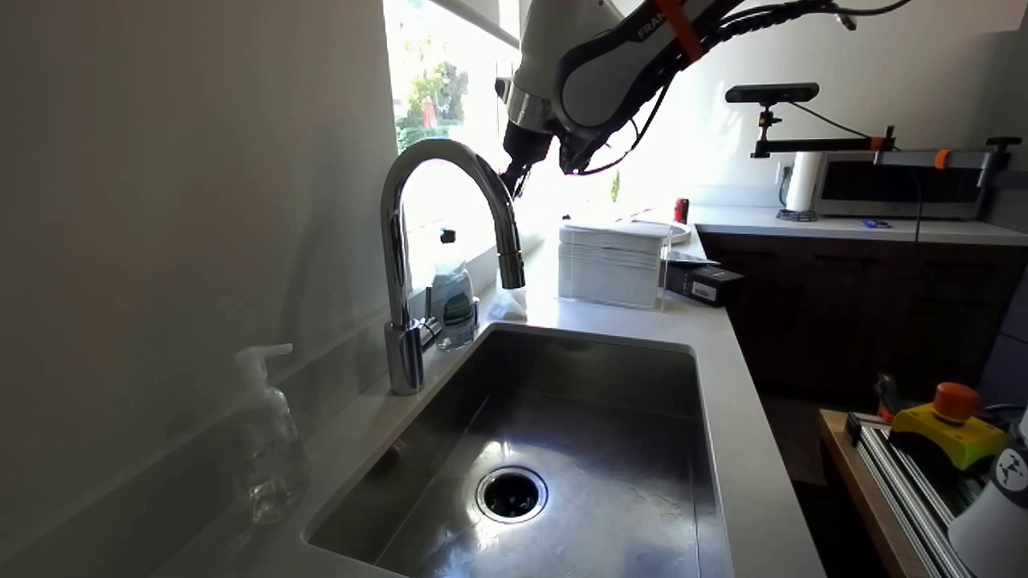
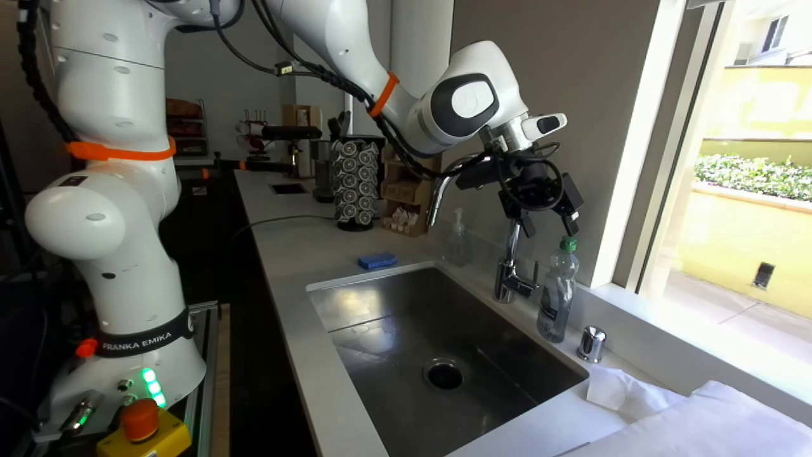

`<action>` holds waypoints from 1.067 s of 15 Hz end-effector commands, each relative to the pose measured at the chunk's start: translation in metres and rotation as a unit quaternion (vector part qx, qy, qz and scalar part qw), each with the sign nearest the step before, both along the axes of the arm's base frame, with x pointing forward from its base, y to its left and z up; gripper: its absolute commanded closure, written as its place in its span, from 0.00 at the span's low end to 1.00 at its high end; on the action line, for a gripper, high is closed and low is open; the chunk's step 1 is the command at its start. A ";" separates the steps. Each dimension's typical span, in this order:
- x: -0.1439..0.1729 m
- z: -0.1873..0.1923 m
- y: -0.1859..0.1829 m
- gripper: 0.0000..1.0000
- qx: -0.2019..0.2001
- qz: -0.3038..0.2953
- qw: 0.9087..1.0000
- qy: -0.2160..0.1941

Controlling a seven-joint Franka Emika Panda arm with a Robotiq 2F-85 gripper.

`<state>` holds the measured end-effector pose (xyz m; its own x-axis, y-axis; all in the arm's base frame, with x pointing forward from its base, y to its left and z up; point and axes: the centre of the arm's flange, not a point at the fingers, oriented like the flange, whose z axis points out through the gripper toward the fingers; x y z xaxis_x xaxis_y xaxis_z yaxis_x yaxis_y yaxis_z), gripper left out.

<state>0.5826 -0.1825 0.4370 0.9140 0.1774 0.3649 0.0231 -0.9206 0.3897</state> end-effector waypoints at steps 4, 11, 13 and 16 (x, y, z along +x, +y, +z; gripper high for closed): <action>0.003 0.000 -0.001 0.00 -0.001 0.000 1.000 -0.001; 0.021 -0.004 -0.002 0.00 0.019 -0.033 0.999 -0.038; 0.028 -0.003 -0.001 0.00 0.036 -0.043 0.997 -0.055; 0.039 -0.005 -0.001 0.00 0.065 -0.059 0.994 -0.066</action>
<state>0.6033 -0.1844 0.4383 0.8853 0.0701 0.4598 -0.0889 -0.9449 0.3151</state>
